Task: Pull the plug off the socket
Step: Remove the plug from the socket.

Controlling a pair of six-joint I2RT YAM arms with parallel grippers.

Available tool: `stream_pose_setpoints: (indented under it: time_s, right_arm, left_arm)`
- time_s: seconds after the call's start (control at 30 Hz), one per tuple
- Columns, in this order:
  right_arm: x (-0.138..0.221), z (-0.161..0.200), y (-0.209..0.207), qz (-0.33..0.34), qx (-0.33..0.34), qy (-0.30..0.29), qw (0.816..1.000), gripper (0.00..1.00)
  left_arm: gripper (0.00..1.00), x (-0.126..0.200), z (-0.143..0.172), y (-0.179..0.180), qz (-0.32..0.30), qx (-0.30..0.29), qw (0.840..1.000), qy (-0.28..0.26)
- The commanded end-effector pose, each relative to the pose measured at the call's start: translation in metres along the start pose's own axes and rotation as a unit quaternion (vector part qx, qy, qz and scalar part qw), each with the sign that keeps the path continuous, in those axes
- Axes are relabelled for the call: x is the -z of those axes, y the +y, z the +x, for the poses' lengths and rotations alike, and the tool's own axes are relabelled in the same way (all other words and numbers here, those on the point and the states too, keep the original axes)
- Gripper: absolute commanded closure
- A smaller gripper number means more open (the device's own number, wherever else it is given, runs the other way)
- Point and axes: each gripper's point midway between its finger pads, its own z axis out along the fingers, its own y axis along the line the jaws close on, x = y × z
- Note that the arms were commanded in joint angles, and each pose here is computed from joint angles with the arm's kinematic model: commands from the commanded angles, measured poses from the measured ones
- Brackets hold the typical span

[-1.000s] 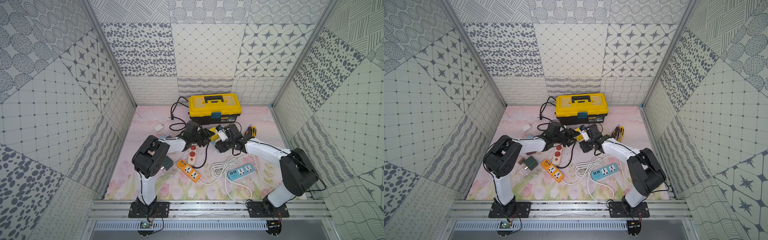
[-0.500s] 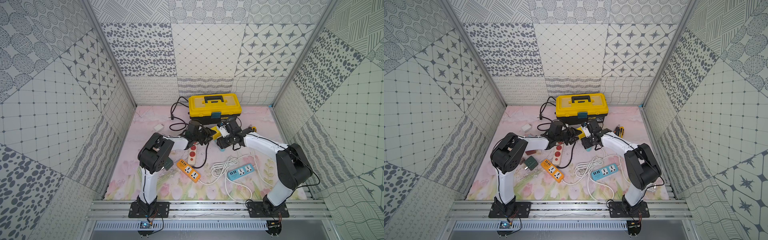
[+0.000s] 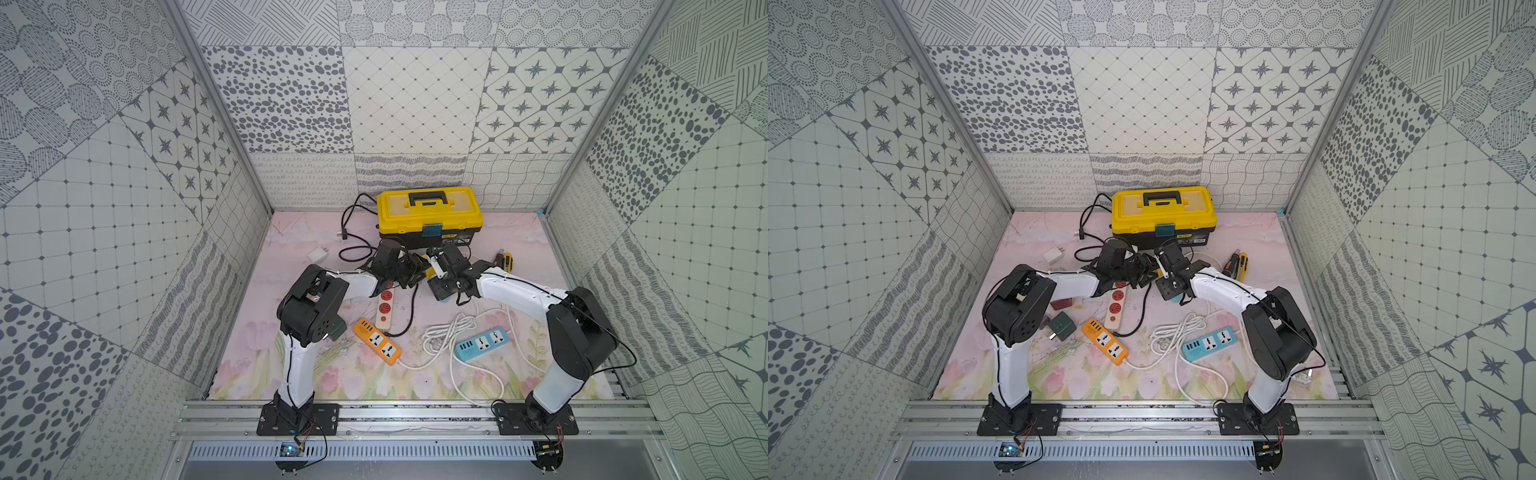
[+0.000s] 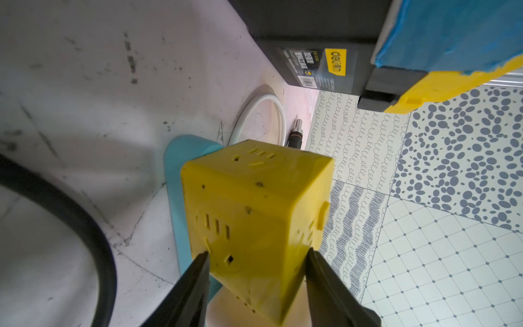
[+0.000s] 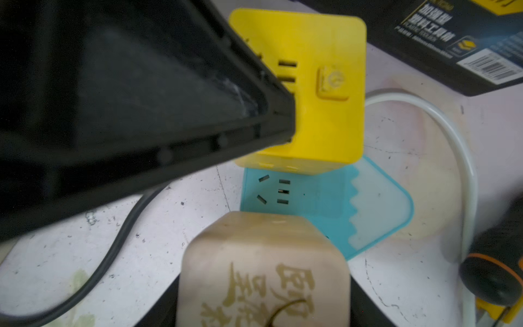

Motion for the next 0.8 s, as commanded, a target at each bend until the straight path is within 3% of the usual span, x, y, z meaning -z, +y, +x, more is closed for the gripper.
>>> stream_pose_setpoints:
  time_s: [0.0,0.17,0.47,0.63,0.77]
  right_arm:
    - [0.024,-0.017,0.035,-0.072,0.016,-0.038,0.997,0.70]
    - [0.035,-0.029,0.027,-0.155,-0.053,-0.061,0.985,0.70]
    - [0.051,-0.015,0.027,-0.054,0.017,-0.054,0.997,0.71]
    - [0.055,-0.007,0.020,-0.056,0.003,-0.047,0.997,0.71]
    - [0.071,0.000,0.012,-0.082,-0.025,-0.071,0.994,0.71]
  left_arm:
    - [0.44,0.018,0.027,0.131,-0.250,0.081,0.965,0.008]
    - [0.44,0.019,0.026,0.130,-0.250,0.080,0.965,0.006]
    - [0.44,0.018,0.025,0.126,-0.251,0.072,0.965,0.009]
    - [0.44,0.017,0.025,0.115,-0.239,0.065,0.969,0.014]
    - [0.43,0.019,0.023,0.070,-0.178,0.009,0.984,0.031]
